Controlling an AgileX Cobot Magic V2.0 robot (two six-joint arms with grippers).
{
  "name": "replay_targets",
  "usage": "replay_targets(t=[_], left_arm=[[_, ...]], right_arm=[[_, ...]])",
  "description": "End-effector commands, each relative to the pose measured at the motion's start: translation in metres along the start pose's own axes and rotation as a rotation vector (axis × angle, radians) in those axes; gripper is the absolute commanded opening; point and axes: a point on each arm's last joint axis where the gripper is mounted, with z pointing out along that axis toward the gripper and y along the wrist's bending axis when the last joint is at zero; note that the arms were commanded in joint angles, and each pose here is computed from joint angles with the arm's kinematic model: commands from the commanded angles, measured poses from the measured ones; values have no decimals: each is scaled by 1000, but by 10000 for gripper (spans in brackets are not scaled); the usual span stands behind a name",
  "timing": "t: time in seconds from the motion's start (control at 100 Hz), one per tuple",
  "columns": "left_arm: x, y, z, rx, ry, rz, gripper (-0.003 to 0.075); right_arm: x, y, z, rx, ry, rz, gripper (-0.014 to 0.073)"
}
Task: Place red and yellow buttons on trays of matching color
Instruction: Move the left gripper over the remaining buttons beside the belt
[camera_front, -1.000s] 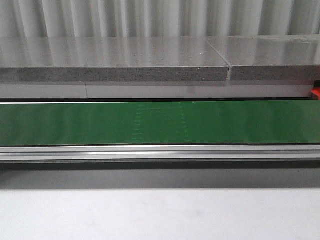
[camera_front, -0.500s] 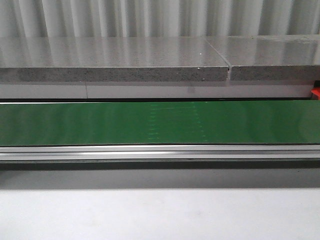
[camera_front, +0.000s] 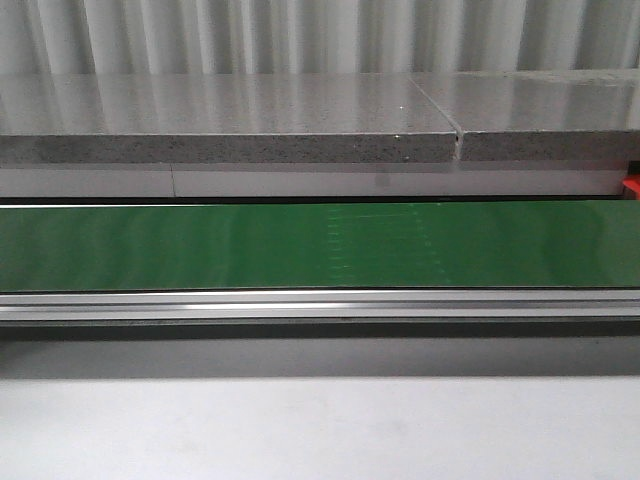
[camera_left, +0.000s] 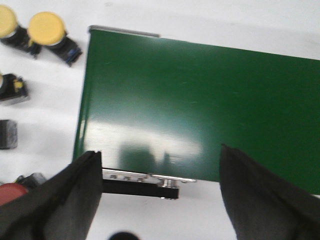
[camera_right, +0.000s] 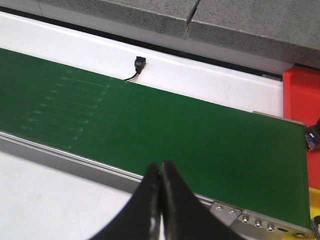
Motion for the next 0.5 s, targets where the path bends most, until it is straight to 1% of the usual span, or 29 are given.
replay_targets(t=[0.0,0.11,0.17,0.31,0.43,0.49], left_arm=[[-15,17,-3,-32,-9,-77,547],[-24,41,13,-73,72,-155,598],[-27,53,24,-89,111,-192,600],[-27,85,46,-125,203,-345,599],[-22,112,55,-150,348,-432,599],[-24,126,56,-158,371,-477,599]], right_arm=[[-12,-1,-4,13,-84,5,-69],[-12,-1,-4,13,-84,5,-69],[-12,-1,-4,13,-84,5,-69],[-12,-1,-4,13,-84,5,-69],[-12,-1,-4,13,-84,5,-69],[-12,-1,-4,13,-84,5,-69]])
